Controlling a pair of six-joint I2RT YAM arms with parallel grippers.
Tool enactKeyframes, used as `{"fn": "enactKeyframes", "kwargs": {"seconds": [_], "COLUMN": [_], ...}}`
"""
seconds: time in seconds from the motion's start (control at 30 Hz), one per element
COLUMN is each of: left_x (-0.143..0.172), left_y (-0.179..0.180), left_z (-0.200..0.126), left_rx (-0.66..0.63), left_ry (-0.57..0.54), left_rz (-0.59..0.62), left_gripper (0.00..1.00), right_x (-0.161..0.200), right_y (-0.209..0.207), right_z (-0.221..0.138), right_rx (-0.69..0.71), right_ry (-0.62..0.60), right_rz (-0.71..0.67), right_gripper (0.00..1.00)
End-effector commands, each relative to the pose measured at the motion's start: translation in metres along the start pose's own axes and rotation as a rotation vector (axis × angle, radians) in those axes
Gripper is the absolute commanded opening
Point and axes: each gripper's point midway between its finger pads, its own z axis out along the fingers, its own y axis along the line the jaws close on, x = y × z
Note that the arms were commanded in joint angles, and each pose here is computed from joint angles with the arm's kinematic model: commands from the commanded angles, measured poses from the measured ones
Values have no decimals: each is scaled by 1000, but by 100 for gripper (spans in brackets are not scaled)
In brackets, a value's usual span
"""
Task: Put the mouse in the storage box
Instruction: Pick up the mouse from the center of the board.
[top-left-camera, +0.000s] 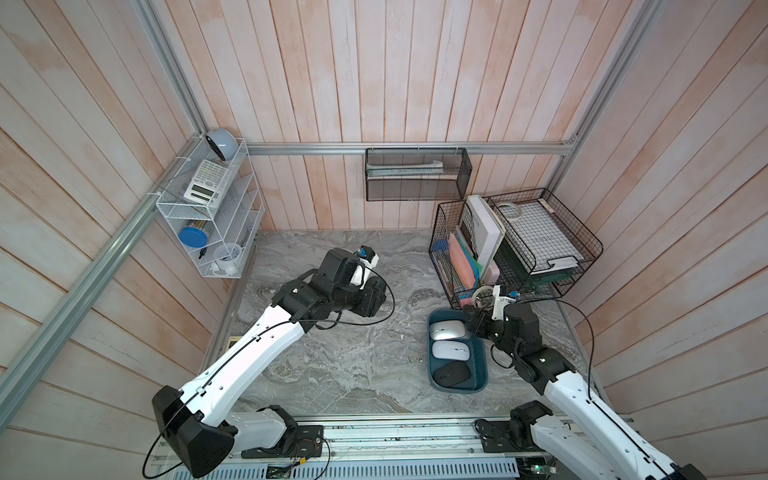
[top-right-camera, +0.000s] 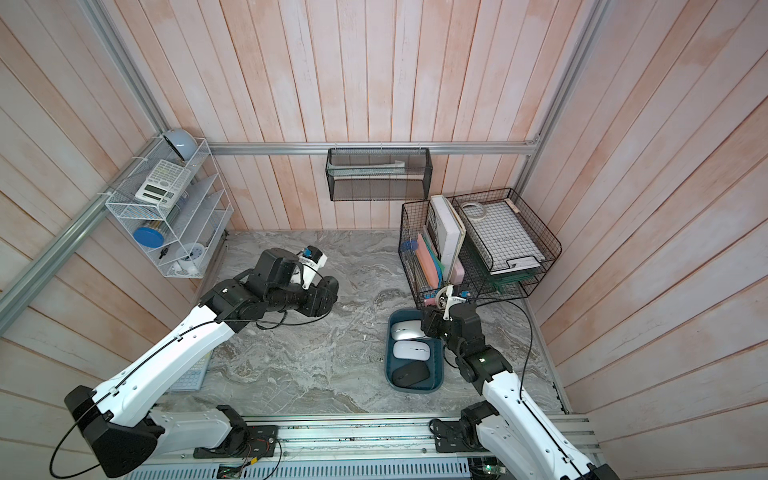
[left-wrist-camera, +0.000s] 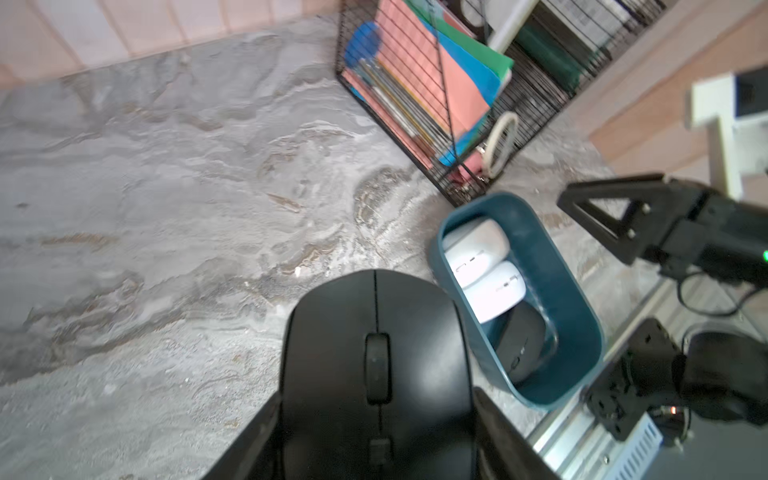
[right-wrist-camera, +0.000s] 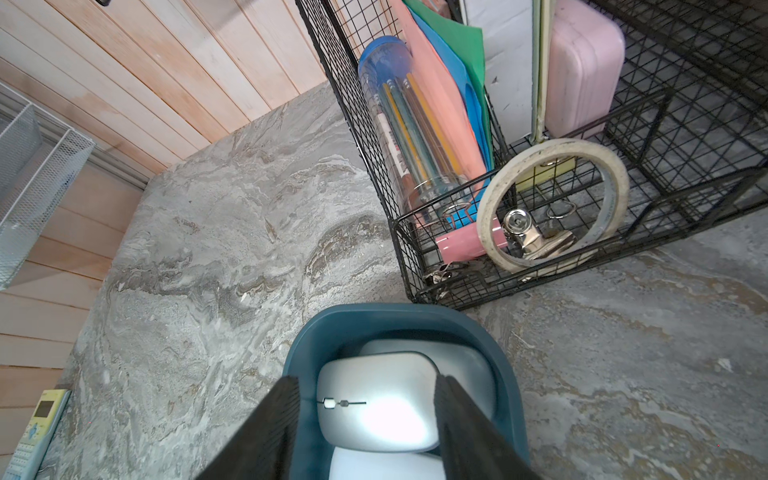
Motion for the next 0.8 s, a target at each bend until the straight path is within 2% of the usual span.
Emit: {"fn": "enactKeyframes", "kwargs": {"seconds": [0.0, 0.13, 0.27, 0.47, 0.63, 0.77], "left_x": [8, 32, 53, 72, 72, 71], "left_y": [-22, -31, -43, -51, -50, -51], "left_z": [24, 38, 36, 16, 11, 10], "left_rx": [100, 150, 176, 174, 168, 167], "left_ry": [-1, 47, 2, -121, -137, -137], "left_rz": [201, 271, 389, 569, 594, 596], "left_gripper": [40, 40, 39, 36, 33, 32], "right_x": [0, 0, -1, -7, -27, -30], "right_y": [-6, -1, 11, 58, 103, 135], "right_z": [2, 1, -3, -24, -58, -73], "right_rx": [27, 8, -49, -288, -509, -638], "right_ry": [-4, 16, 33, 59, 41, 95], "right_rz": [-8, -8, 1, 55, 78, 96], "right_gripper": [58, 58, 58, 58, 58, 61]}}
